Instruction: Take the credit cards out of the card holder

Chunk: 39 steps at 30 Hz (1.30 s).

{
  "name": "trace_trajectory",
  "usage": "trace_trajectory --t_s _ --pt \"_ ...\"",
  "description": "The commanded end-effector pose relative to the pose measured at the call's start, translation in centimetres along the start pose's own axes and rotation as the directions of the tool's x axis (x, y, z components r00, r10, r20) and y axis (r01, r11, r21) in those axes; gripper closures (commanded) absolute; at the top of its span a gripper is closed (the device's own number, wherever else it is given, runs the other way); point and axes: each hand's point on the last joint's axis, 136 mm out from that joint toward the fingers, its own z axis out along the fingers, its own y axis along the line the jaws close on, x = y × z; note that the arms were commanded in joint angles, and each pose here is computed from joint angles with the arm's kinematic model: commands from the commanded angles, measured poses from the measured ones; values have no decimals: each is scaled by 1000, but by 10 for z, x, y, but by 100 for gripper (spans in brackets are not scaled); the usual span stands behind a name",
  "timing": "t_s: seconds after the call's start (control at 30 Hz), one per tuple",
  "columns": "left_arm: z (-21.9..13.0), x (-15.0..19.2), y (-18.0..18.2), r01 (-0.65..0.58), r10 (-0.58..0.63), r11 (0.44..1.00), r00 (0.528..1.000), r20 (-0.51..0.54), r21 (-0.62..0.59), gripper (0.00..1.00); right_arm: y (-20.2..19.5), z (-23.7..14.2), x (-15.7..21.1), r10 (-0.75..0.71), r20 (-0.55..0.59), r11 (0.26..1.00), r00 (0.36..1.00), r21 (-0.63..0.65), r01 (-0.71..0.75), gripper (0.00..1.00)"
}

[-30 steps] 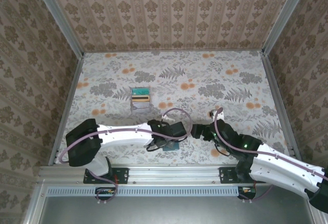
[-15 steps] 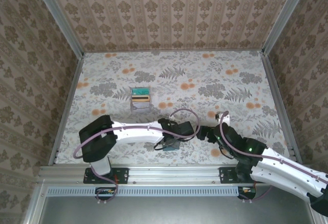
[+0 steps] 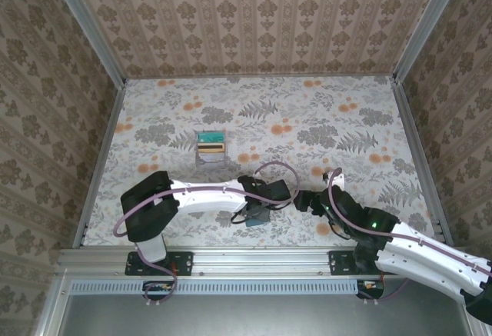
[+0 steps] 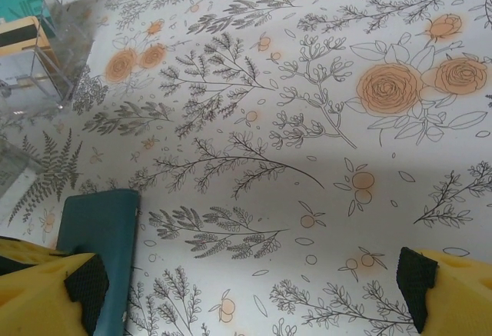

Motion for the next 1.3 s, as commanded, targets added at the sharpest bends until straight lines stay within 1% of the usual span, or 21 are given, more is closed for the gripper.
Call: trace_trajectory --t_s 0.0,0.2,0.27,0.33,0.37,0.4,0.43,0.47,0.63,0.7,0.9,1.1,1.23,1.27 --pt "2 2 8 19 -19 1000 1000 10 6 100 10 2 3 6 -13 999 1000 -51 -7 0" --pt "-19 -11 6 33 -53 990 989 137 140 100 45 15 14 -3 -102 985 995 -171 -14 1" --pt "-23 -12 6 33 -60 985 986 154 170 100 59 21 19 -2 -132 976 991 -214 -26 0" --pt "-25 -12 5 26 -60 979 984 166 201 100 76 26 23 -6 -161 959 987 -280 -40 14" --pt "-25 -12 5 30 -66 977 984 168 212 100 85 28 25 -9 -177 950 984 -310 -47 19" --pt "-26 -12 5 33 -71 975 983 170 222 100 90 30 26 -3 -190 945 982 -321 -59 21" --pt "-26 -11 5 36 -76 973 982 171 227 100 92 33 27 -2 -200 944 980 -324 -64 23" --pt "-25 -11 8 45 -85 974 981 175 222 100 95 35 29 -5 -211 944 977 -324 -65 24" --pt "-31 -7 18 70 -126 961 973 195 268 100 103 42 35 -37 -239 953 970 -301 -38 21" --pt "-41 -9 20 68 -134 955 968 215 288 100 102 43 34 -49 -234 959 971 -282 -19 18" --pt "-77 -22 14 44 -164 918 946 278 394 100 106 41 26 -55 -211 960 976 -279 -6 17" --pt "-82 -20 15 44 -175 910 942 286 412 100 106 48 35 -44 -247 963 968 -269 -25 22" --pt "-85 -20 14 39 -175 909 939 295 416 100 108 50 39 -40 -258 961 965 -276 -34 31" --pt "-84 -20 14 39 -173 910 940 293 413 100 110 51 40 -43 -261 959 964 -280 -33 35"
